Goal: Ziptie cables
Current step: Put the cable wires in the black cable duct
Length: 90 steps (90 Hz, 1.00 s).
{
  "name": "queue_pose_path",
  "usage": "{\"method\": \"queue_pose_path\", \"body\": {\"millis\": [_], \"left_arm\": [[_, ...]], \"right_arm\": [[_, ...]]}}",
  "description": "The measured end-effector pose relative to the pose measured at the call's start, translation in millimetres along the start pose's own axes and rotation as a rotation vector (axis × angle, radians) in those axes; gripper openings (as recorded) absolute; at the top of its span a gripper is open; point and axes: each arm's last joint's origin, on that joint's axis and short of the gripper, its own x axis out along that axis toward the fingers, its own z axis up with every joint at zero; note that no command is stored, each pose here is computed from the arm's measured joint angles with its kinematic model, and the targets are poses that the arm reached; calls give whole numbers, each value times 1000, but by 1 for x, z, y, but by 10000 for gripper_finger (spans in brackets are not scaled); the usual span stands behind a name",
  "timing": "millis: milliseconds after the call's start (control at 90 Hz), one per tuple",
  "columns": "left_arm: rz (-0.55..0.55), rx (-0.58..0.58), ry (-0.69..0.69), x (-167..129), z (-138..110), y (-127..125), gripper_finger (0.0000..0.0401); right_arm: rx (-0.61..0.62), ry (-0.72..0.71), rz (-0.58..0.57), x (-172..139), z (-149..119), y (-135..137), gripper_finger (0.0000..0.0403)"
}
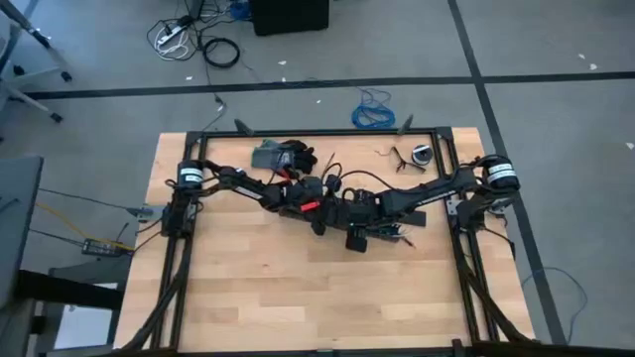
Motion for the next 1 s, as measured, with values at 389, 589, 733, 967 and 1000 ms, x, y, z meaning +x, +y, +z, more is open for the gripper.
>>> {"method": "queue_pose_path", "body": {"millis": [389, 589, 733, 967, 1000], "left_arm": [[-5, -29, 13, 0, -1, 0, 0], [17, -36, 27, 0, -2, 1, 0], [23, -89, 34, 0, -5, 3, 0], [1, -108, 23, 0, -5, 2, 0], [-6, -109, 18, 0, -4, 2, 0]], "right_arm": [[4, 1, 6, -1, 0, 2, 219], [0, 5, 8, -1, -1, 3, 219], [-1, 5, 8, -1, -1, 3, 217], [-1, -1, 8, -1, 0, 3, 217], [-1, -1, 6, -1, 0, 3, 217]]}}
